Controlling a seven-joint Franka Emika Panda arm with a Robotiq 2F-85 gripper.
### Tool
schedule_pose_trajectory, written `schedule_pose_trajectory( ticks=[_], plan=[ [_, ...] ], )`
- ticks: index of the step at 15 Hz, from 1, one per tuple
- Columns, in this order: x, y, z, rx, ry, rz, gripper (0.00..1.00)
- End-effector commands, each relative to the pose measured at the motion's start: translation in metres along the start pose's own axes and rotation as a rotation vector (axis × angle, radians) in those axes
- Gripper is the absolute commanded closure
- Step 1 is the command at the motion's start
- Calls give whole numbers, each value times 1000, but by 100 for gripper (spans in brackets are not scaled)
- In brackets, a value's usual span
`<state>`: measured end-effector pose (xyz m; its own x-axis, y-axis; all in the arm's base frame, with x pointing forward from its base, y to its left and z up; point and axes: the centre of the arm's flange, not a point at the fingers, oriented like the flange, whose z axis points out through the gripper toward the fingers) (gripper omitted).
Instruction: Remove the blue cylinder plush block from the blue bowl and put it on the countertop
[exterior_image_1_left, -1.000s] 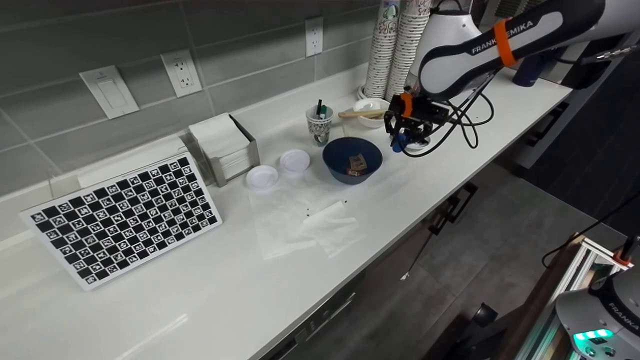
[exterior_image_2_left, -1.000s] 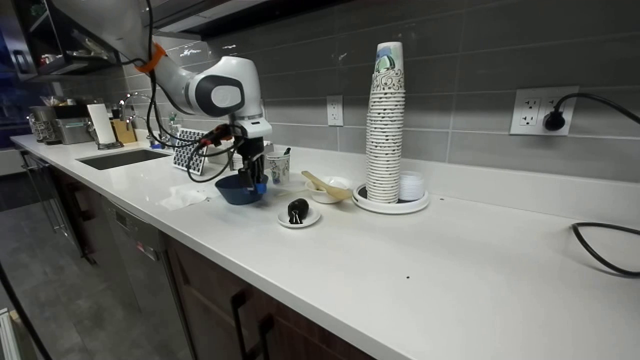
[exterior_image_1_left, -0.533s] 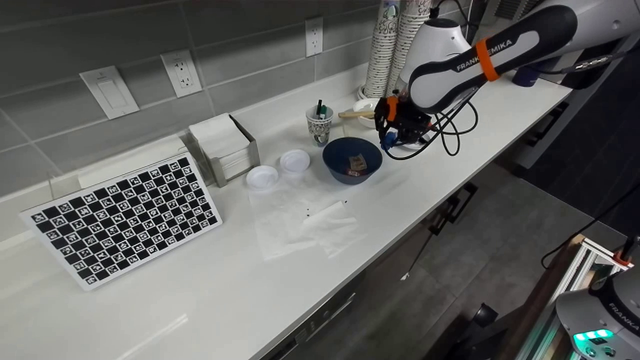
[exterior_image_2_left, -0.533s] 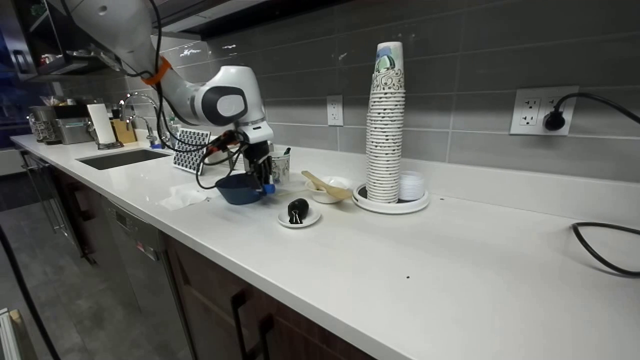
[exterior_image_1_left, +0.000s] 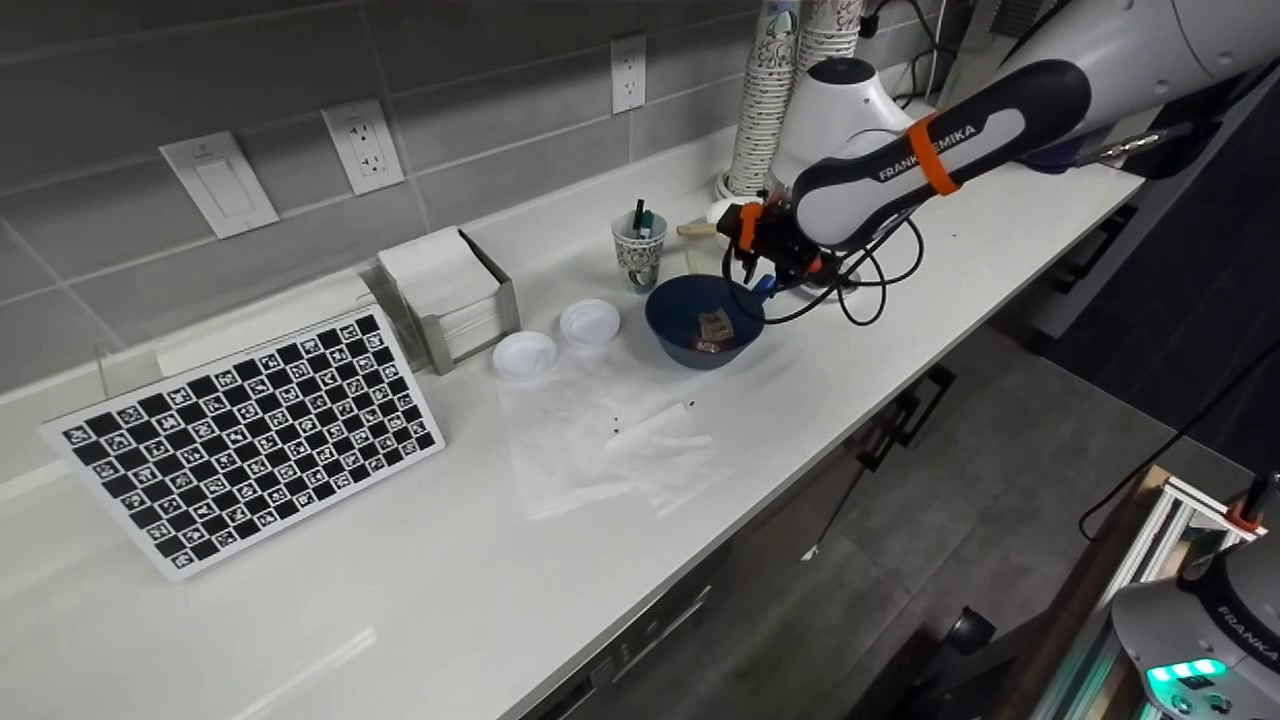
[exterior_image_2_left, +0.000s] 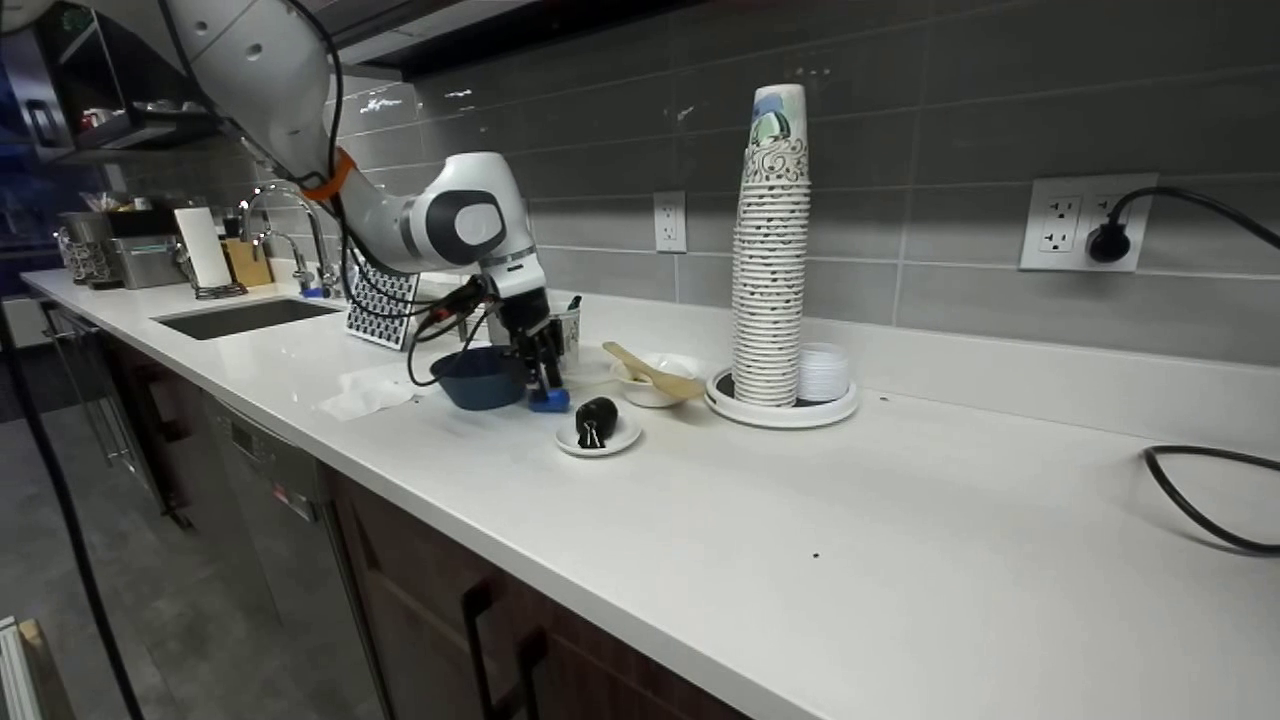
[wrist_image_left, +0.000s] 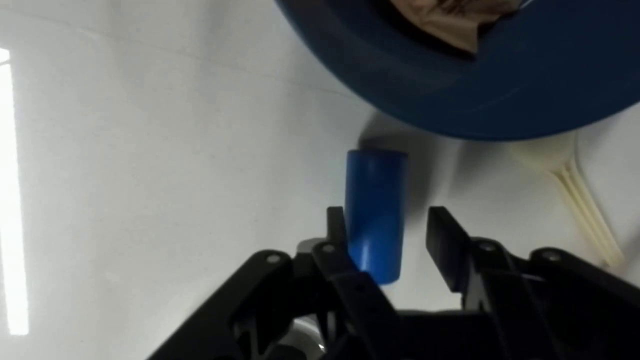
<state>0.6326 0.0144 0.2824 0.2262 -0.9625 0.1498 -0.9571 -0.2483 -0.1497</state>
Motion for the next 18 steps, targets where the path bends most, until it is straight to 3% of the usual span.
schedule_pose_trajectory(
  ticks=[1, 4, 6, 10, 11, 15, 18],
  plan=[
    [0, -18, -1, 10, 21, 55, 21],
    [3, -19, -13, 9, 30, 73, 2],
    [3, -18, -19, -20, 42, 79, 0],
    [-1, 5, -24, -252, 20, 77, 0],
    [-3, 12, -20, -279, 1, 77, 0],
    [-7, 22, -25, -250, -64, 62, 0],
    [-12, 52, -51, -239, -118, -143, 0]
  ],
)
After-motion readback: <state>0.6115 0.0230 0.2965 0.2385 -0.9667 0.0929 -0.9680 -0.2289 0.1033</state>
